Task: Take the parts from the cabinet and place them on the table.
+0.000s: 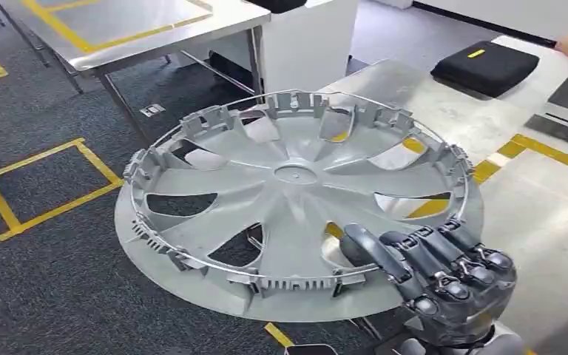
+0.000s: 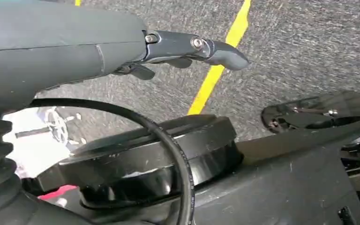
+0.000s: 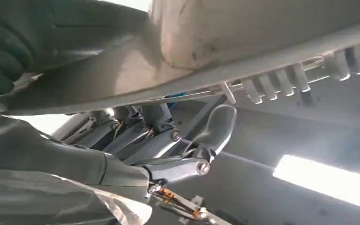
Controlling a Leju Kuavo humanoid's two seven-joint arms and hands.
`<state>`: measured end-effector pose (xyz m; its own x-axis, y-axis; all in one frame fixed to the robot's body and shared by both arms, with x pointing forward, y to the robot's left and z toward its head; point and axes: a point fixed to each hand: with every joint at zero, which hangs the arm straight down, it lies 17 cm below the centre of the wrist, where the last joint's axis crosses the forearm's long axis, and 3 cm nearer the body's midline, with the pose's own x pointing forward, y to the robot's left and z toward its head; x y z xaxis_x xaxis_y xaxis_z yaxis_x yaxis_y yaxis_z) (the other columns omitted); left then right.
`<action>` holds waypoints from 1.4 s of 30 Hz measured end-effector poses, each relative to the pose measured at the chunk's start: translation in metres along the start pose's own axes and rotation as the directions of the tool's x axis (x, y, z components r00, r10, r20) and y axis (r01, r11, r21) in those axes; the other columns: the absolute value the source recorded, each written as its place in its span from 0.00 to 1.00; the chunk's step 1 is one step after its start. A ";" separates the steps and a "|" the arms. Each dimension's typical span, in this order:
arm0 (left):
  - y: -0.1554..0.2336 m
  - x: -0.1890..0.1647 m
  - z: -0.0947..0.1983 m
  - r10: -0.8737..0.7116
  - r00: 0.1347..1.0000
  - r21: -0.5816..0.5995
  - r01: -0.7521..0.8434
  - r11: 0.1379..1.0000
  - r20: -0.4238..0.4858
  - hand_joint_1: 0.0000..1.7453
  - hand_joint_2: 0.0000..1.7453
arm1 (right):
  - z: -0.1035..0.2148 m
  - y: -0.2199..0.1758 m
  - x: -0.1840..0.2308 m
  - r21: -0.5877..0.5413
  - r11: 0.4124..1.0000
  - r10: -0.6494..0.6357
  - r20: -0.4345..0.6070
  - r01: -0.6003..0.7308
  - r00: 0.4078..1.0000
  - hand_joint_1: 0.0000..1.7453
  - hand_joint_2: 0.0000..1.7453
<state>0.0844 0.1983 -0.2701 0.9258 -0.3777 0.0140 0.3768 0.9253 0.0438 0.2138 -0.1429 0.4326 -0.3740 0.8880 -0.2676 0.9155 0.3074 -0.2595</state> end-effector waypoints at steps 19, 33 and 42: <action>-0.006 -0.002 0.000 -0.010 1.000 -0.011 0.010 1.000 0.003 0.00 1.00 | 0.000 0.001 0.000 -0.001 1.000 -0.006 -0.003 0.006 1.000 1.00 1.00; -0.010 0.006 0.002 -0.018 1.000 -0.020 0.018 1.000 0.016 0.00 1.00 | 0.000 0.002 0.001 -0.002 1.000 -0.009 -0.003 0.009 1.000 1.00 1.00; -0.011 0.004 0.002 -0.029 0.999 -0.019 0.030 0.999 0.015 0.00 1.00 | -0.001 0.003 0.001 -0.002 1.000 -0.014 -0.004 0.014 1.000 1.00 1.00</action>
<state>0.0840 0.1866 -0.2686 0.9139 -0.4050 0.0273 0.4044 0.9142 0.0255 0.2163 -0.1405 0.4322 -0.3862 0.8848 -0.2606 0.9105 0.3205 -0.2612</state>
